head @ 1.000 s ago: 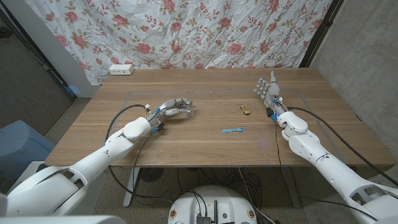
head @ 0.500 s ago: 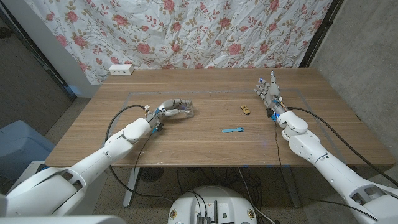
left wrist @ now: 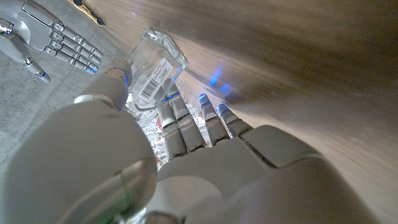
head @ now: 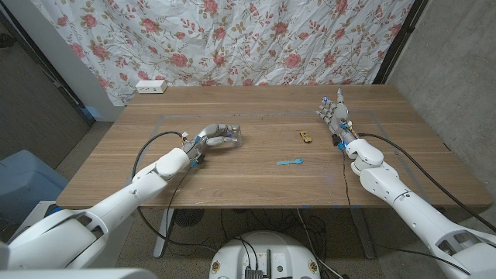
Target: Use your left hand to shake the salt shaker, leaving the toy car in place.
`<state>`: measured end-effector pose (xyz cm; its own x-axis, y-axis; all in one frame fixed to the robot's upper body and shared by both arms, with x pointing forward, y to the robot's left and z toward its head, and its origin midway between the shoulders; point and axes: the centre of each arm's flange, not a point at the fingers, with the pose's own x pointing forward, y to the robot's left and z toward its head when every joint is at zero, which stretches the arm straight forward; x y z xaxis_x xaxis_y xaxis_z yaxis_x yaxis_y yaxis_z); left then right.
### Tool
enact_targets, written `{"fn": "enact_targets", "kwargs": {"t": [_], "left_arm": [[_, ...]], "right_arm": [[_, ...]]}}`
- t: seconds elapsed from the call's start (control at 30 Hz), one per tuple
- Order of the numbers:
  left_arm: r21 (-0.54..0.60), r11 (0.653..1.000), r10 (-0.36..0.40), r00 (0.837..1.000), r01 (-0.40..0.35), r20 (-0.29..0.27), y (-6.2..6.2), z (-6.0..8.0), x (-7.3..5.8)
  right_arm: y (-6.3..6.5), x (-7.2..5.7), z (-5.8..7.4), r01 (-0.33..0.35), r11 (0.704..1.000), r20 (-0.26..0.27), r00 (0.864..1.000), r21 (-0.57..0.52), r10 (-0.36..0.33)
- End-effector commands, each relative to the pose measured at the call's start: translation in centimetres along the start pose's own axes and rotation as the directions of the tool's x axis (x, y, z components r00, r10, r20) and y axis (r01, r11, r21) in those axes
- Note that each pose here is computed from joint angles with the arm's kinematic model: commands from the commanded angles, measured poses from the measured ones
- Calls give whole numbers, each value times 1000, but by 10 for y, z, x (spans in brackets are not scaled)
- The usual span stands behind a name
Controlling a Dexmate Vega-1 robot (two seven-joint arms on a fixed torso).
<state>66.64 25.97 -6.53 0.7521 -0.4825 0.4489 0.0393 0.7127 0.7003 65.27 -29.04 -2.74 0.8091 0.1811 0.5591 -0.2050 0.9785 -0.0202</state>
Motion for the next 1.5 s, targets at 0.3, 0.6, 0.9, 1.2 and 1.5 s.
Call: {"fn": "enact_targets", "kwargs": {"t": [0.3,0.6,0.9,1.2,1.5], "left_arm": [[38,994,101,995,-101,26,9,9,-3],[66,992,107,993,-110,55,16,20,3],[122,982,134,987,-144,84,27,36,6],[184,964,172,977,-193,123,37,44,4],[223,949,184,966,-222,179,40,50,3]], "right_arm": [[0,0,0,0,1000,0,1000,0,0],[0,0,0,0,1000,0,1000,0,0],[0,0,0,0,1000,0,1000,0,0],[0,0,0,0,1000,0,1000,0,0],[0,0,0,0,1000,0,1000,0,0]]}}
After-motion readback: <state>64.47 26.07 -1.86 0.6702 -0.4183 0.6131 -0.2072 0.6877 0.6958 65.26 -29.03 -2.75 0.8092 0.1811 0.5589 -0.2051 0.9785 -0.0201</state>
